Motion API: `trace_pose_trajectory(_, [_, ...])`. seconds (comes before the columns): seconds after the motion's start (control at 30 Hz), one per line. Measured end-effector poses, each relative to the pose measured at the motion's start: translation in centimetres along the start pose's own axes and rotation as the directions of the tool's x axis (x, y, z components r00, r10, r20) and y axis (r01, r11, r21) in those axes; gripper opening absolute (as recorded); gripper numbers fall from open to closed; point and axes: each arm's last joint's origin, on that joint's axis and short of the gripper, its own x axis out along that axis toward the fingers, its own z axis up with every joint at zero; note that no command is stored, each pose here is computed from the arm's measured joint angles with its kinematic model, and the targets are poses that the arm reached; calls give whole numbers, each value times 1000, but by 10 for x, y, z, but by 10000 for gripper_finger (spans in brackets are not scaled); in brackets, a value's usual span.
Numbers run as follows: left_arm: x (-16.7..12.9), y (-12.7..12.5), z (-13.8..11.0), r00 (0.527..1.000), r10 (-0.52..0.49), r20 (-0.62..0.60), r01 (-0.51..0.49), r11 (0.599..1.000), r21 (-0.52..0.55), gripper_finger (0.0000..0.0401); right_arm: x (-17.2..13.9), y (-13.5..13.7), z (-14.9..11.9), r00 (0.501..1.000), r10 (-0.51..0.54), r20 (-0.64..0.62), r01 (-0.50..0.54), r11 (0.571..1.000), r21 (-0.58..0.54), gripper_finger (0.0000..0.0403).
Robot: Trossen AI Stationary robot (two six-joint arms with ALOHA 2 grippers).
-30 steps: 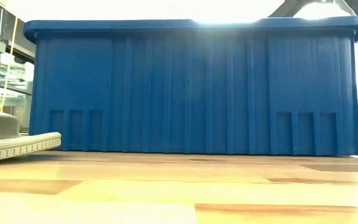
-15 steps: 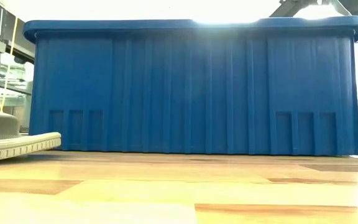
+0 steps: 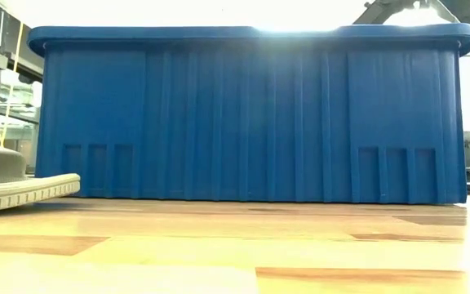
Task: Pick and place slides into bin
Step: Put the gray slide into the blue bin
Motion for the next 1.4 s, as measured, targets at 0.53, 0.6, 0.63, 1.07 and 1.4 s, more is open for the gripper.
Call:
trace_pose_trajectory(0.53, [0,0,0,1000,-4,-3,4,1000,1,127,-1,8,-14,974,144,-173,-157,986,-60,168])
trace_pose_trajectory(0.6, [0,0,0,1000,-7,-5,7,1000,1,127,-7,7,-17,976,138,-170,-152,986,-72,168])
trace_pose_trajectory(0.63, [0,0,0,1000,-10,-7,10,1000,1,127,-10,7,-19,976,142,-167,-157,984,-80,168])
trace_pose_trajectory(1.07, [0,1,-4,999,0,-43,1,1000,24,127,-90,12,-72,957,291,3,-288,947,-141,170])
trace_pose_trajectory(1.4, [-1,6,-16,985,-6,-174,31,989,144,127,-152,17,-153,874,421,241,-373,901,-220,170])
